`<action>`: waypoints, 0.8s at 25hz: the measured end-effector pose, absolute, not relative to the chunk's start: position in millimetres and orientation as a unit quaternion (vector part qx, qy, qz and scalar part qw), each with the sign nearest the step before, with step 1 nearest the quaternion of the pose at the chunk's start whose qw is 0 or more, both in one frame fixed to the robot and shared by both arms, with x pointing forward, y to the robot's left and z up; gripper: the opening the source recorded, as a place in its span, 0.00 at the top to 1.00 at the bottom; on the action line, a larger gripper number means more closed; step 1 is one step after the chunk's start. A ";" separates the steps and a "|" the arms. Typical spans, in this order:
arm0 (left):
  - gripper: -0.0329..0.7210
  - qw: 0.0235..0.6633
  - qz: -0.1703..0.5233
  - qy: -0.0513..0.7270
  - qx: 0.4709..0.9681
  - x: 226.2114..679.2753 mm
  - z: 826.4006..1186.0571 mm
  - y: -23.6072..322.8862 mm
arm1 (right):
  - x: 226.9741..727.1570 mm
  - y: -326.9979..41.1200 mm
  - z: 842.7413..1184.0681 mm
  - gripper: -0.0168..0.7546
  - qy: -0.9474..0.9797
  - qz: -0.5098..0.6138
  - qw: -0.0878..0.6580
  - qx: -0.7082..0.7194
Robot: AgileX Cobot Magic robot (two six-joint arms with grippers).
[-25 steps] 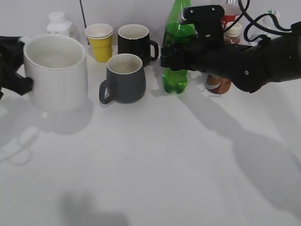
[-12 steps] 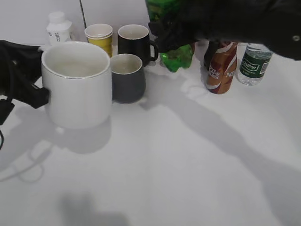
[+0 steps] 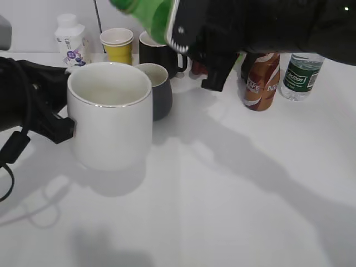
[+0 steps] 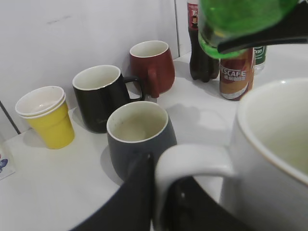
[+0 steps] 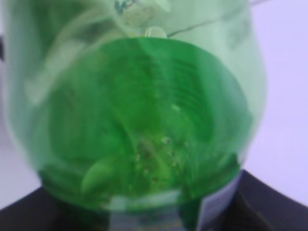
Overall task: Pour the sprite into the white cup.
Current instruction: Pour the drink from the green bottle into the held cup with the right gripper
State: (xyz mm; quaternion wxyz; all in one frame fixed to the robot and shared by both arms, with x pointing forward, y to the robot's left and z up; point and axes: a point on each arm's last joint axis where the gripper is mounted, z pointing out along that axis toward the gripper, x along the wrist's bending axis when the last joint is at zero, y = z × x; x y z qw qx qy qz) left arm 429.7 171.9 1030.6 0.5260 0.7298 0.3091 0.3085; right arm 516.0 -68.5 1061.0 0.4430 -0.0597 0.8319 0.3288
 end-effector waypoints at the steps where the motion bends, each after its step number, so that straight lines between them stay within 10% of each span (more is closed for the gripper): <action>1: 0.90 0.526 0.309 0.309 0.730 429.7 1030.6 171.9 | 515.9 -68.5 1061.0 0.45 0.830 0.315 0.453 -0.085; 20: 0.90 0.523 0.308 0.307 0.733 429.4 1029.9 171.7 | 513.8 -63.5 1065.4 0.45 0.755 0.207 0.535 -0.319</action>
